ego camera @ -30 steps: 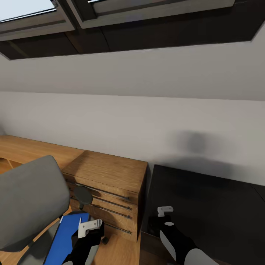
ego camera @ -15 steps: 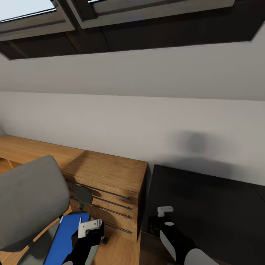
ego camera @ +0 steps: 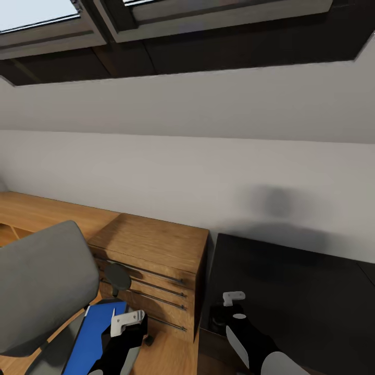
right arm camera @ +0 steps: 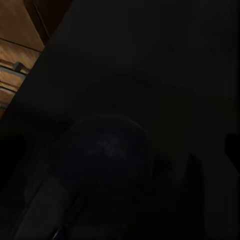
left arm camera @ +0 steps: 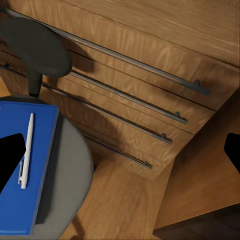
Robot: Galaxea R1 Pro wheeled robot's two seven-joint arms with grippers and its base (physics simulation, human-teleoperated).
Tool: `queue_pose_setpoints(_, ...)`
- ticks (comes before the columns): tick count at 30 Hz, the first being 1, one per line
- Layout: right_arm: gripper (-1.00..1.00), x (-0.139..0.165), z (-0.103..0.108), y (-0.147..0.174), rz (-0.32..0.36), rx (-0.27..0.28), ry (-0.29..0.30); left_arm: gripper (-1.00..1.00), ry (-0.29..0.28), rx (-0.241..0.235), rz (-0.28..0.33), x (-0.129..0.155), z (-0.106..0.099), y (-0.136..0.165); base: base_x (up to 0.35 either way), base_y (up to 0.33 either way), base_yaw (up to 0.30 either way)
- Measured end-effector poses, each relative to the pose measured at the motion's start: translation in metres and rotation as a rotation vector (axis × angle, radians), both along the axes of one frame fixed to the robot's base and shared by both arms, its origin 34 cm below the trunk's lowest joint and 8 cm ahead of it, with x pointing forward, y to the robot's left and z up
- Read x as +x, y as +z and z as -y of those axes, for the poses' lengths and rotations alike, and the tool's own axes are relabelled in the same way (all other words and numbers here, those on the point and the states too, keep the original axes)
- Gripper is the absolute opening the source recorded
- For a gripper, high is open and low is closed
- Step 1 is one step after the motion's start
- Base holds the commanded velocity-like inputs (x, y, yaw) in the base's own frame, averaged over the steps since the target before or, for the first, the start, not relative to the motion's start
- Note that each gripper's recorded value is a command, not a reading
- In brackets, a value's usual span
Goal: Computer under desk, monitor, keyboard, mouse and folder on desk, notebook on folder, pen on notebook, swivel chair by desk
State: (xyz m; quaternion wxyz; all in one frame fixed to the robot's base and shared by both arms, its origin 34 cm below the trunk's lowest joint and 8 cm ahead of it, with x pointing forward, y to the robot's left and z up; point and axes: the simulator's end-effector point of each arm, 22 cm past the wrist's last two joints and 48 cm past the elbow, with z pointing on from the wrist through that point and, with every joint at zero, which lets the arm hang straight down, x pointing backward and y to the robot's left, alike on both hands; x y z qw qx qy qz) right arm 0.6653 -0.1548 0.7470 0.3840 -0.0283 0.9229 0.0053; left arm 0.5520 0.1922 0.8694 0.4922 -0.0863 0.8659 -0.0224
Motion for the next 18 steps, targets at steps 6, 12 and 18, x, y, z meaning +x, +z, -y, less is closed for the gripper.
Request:
queue_pose_setpoints(6, 1.0, 0.0, -0.001, 0.009, 0.004, 0.001, 0.001, 1.0, 0.0, 0.0, 0.0, -0.001, 0.0, 0.007, 0.0, 0.0, 0.0)
queue_pose_setpoints(12, 1.0, -0.001, -0.001, 0.016, 0.005, 0.002, 0.002, 1.0, 0.0, 0.001, 0.0, -0.002, 0.0, 0.014, 0.0, 0.0, 0.0)
queue_pose_setpoints(18, 1.0, -0.001, -0.001, 0.024, 0.012, 0.003, 0.002, 1.0, 0.0, 0.001, 0.0, -0.004, 0.0, 0.021, 0.0, 0.0, 0.0)
